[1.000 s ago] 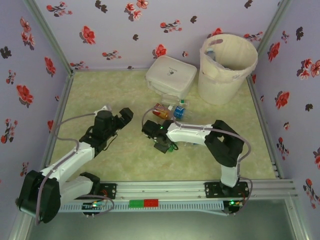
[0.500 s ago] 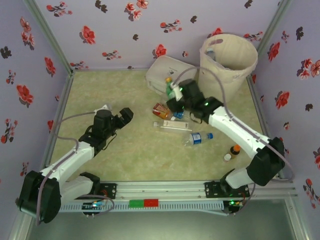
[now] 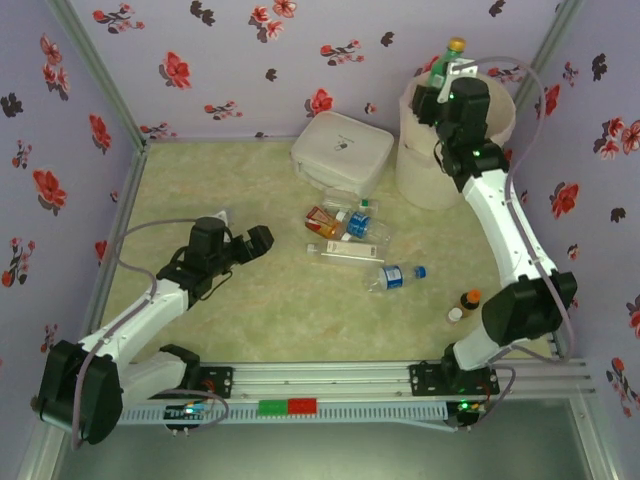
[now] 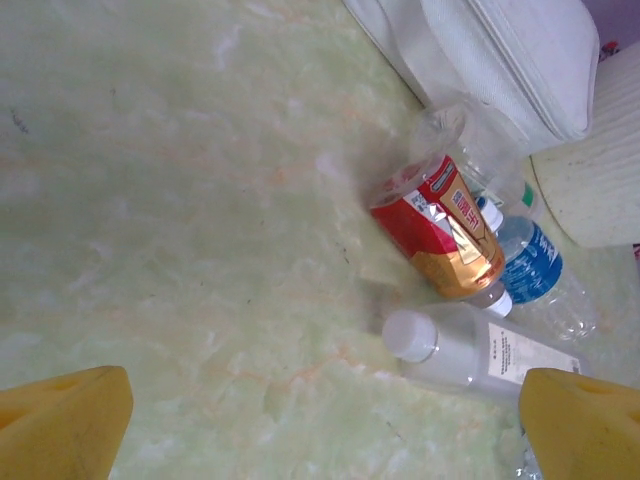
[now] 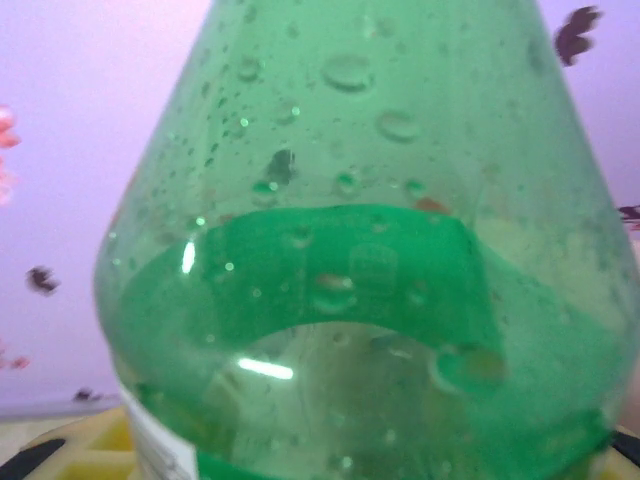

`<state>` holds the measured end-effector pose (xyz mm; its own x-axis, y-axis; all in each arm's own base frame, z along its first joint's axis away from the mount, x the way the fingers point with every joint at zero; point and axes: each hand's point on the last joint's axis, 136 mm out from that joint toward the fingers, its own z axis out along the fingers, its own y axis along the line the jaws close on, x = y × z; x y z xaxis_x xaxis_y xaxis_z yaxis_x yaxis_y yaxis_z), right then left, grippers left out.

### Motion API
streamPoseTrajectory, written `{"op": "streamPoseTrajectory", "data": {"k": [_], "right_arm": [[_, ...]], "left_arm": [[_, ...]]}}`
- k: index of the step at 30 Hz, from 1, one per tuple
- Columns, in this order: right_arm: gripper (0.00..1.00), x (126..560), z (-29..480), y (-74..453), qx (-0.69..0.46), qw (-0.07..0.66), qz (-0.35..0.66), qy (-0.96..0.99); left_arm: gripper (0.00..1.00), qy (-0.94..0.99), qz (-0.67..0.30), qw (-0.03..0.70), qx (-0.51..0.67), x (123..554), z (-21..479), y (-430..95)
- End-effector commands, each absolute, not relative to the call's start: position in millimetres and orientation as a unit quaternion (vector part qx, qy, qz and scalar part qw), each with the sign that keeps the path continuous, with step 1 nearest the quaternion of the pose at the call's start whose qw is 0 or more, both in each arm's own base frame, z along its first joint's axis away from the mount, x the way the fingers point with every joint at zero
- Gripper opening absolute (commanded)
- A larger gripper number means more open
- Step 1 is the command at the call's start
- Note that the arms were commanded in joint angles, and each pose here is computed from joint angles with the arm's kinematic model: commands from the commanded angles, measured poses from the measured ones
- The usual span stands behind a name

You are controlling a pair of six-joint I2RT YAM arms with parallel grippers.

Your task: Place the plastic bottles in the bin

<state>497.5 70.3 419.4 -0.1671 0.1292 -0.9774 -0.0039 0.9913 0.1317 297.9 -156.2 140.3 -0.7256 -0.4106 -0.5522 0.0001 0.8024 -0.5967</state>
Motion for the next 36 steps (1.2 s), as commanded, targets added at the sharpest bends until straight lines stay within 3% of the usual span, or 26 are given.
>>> {"op": "streamPoseTrajectory", "data": {"k": [1,15,19,24,36], "right_arm": [[0.44,519.2,425.8,27.7,0.11,0.66,0.008,0.743],[0.51,556.2,343.4,-12.6,0.141,0.577,-0.052,0.803],[0.64,556.7,337.8,-16.6,0.149,0.569,-0.053,0.807],[1.0,548.0,360.2,-18.5,0.155,0.584,-0.05,0.795],[1.0,485.7,424.1,-16.8,0.196,0.618,-0.026,0.761]], "left_arm": [[1.0,0.891,-0.283,0.341,-0.094,289.5,134.1,-155.0],[1.0,0.896,-0.291,0.328,-0.071,296.0,134.1,-167.0],[1.0,0.897,-0.292,0.325,-0.065,296.4,133.6,-170.0],[1.0,0.897,-0.293,0.328,-0.054,296.2,137.3,-174.0],[1.0,0.889,-0.304,0.342,0.007,303.4,160.6,-206.6]]}}
